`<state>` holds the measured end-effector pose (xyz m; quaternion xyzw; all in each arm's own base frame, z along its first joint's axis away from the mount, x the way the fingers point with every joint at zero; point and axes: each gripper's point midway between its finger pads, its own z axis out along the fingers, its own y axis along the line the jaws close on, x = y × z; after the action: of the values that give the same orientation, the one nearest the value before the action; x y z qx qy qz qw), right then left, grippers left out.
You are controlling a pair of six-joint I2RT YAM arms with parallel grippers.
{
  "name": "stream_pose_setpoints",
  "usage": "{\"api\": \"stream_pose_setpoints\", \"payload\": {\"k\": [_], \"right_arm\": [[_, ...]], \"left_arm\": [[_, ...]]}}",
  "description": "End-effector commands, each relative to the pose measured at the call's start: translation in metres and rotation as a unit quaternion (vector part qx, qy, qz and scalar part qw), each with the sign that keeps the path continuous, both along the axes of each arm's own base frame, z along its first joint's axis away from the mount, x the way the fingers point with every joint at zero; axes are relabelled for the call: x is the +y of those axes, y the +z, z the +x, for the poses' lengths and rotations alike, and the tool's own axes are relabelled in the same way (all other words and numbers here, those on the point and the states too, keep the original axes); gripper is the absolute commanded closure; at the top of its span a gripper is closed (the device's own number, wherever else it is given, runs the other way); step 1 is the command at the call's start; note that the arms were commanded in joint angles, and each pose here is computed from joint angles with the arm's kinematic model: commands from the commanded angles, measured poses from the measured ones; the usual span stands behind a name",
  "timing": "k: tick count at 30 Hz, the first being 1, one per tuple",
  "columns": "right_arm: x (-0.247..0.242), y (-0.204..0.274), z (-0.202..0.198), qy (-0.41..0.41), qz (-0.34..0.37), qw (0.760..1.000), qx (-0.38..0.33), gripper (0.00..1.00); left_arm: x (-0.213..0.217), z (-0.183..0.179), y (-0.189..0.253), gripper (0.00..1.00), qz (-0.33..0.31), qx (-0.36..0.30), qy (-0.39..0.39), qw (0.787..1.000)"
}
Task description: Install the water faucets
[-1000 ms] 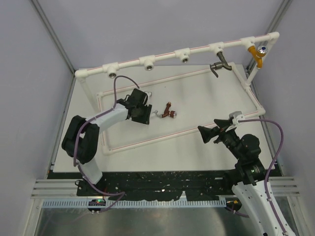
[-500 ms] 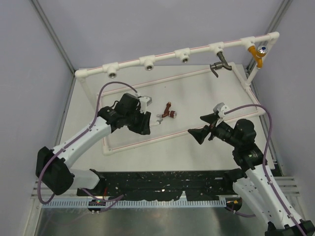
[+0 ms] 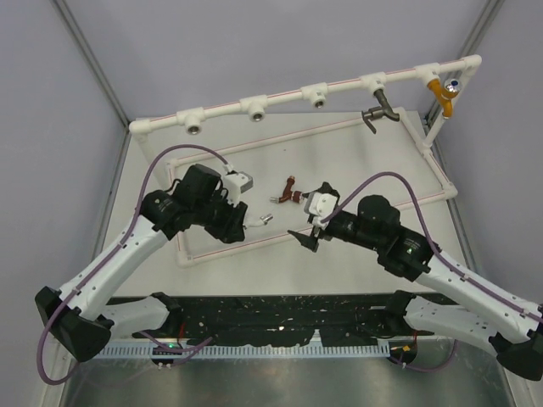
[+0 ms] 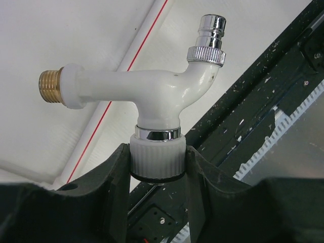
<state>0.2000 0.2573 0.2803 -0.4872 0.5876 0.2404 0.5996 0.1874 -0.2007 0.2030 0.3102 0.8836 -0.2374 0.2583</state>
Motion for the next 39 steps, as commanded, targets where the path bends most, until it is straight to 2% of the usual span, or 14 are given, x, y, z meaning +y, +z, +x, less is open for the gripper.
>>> {"api": "stream_pose_setpoints", "payload": {"k": [1,6,9,10,21,25,28,30,32,33,34,36,39], "right_arm": [[0.009,0.029,0.014,-0.038,-0.078,0.986,-0.139,0.04],[0.039,0.025,0.006,-0.027,-0.154,0.963,-0.218,0.01],[0.052,0.022,0.003,-0.013,-0.162,0.958,-0.237,0.0],[0.058,0.021,0.002,-0.005,-0.164,0.957,-0.241,0.04],[0.096,0.017,-0.017,0.057,-0.18,0.945,-0.266,0.13],[0.106,0.011,-0.022,0.072,-0.183,0.944,-0.265,0.22],[0.109,0.009,-0.024,0.077,-0.185,0.943,-0.265,0.32],[0.11,0.011,-0.025,0.078,-0.181,0.943,-0.266,0.43],[0.11,0.01,-0.025,0.075,-0.176,0.946,-0.262,0.65],[0.109,0.012,-0.023,0.068,-0.173,0.947,-0.263,0.84],[0.107,0.01,-0.022,0.062,-0.17,0.949,-0.257,0.94],[0.102,0.01,-0.021,0.046,-0.157,0.955,-0.248,0.95],[0.089,0.022,-0.018,0.026,-0.109,0.969,-0.221,0.95]], "left_arm": [[0.006,-0.008,0.031,1.0,-0.004,-0.038,-0.041,0.998],[0.003,-0.018,0.051,1.0,-0.026,-0.049,-0.071,0.996],[-0.004,-0.029,0.062,1.0,-0.058,-0.05,-0.095,0.993],[-0.005,-0.032,0.063,1.0,-0.066,-0.045,-0.102,0.992],[-0.011,-0.046,0.067,1.0,-0.091,-0.027,-0.127,0.987],[-0.014,-0.048,0.068,1.0,-0.098,-0.024,-0.134,0.986],[-0.016,-0.048,0.072,1.0,-0.103,-0.025,-0.137,0.985],[-0.017,-0.049,0.075,1.0,-0.109,-0.028,-0.14,0.984],[-0.017,-0.048,0.078,1.0,-0.111,-0.036,-0.139,0.983],[-0.016,-0.047,0.08,0.96,-0.112,-0.043,-0.136,0.983],[-0.015,-0.044,0.081,0.86,-0.11,-0.052,-0.131,0.984],[-0.01,-0.037,0.086,0.68,-0.108,-0.083,-0.114,0.984],[-0.003,-0.027,0.099,0.49,-0.117,-0.15,-0.092,0.977]]}}
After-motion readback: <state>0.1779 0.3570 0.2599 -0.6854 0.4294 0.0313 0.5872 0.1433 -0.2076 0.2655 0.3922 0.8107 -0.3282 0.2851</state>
